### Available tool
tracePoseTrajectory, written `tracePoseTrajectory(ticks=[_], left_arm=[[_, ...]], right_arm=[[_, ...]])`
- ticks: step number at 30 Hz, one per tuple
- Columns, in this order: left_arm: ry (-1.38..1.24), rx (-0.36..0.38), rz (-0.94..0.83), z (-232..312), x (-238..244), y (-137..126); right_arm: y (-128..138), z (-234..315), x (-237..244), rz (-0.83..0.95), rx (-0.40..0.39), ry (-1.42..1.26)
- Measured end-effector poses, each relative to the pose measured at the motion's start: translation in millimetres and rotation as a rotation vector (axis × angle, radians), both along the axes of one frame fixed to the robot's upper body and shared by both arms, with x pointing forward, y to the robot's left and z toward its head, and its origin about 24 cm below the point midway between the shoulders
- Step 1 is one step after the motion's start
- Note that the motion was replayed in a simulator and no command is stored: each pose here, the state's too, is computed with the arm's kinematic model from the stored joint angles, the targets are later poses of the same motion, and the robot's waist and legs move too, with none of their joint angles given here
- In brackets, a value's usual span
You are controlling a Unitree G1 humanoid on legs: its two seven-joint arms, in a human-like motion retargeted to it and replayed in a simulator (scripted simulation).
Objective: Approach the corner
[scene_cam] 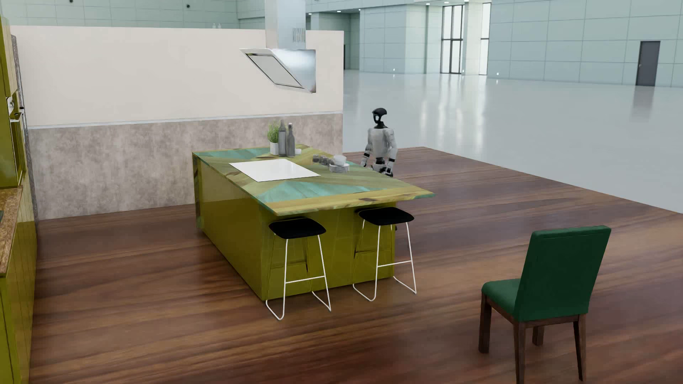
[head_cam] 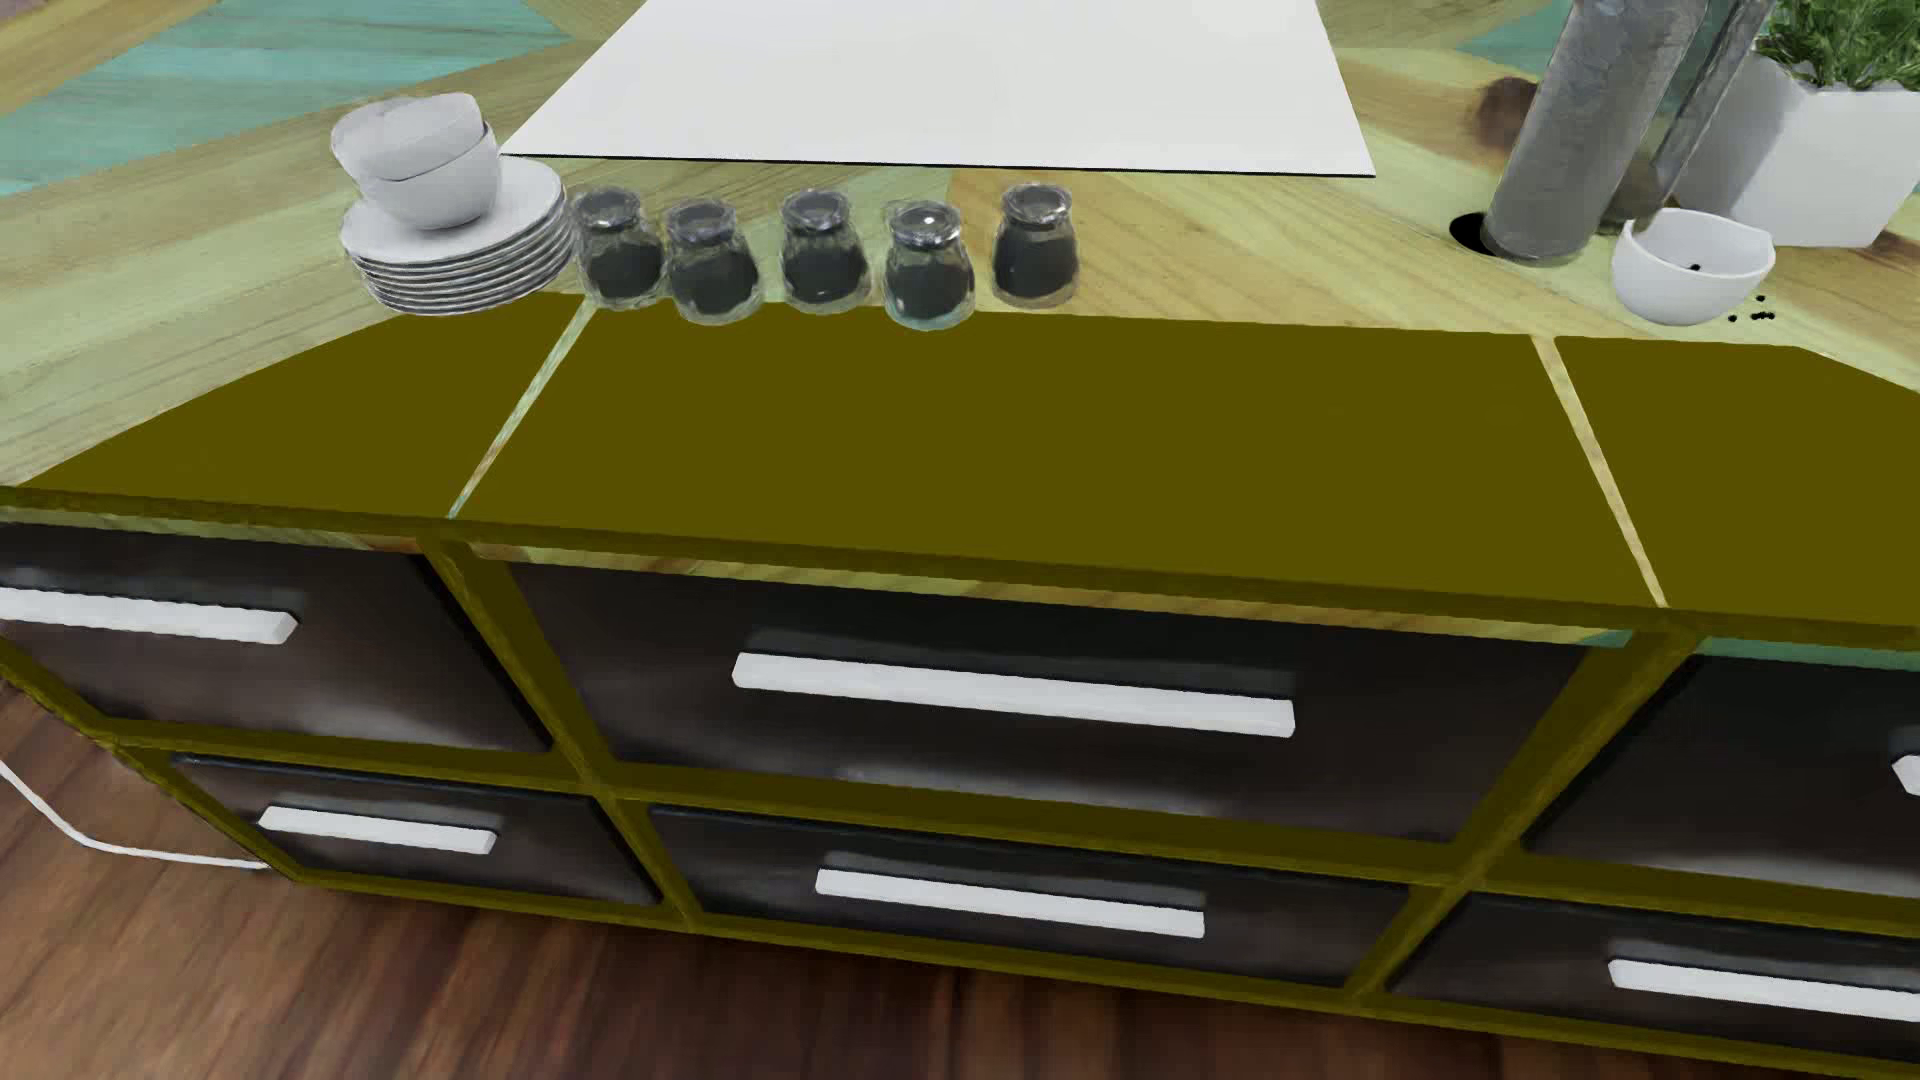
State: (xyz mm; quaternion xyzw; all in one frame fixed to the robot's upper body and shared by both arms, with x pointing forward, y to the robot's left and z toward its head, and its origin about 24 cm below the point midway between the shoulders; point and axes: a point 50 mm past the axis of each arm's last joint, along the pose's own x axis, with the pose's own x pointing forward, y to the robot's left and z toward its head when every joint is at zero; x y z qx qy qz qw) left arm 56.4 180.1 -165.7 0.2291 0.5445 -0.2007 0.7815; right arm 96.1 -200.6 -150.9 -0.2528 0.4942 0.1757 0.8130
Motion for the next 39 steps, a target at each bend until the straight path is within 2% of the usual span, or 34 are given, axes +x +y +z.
tracePoseTrajectory(ticks=[12, 19, 39], left_arm=[[-0.008, -0.016, -0.051, 0, 4, -9], [-0.002, -0.007, -0.044, 0, 3, -6], [-0.001, 0.015, -0.028, 0, 6, 2]], right_arm=[[11, -3, -3, 0.072, 0.010, 0.021], [6, -2, -1, 0.050, 0.000, 0.017], [13, -4, -4, 0.065, 0.013, 0.027]])
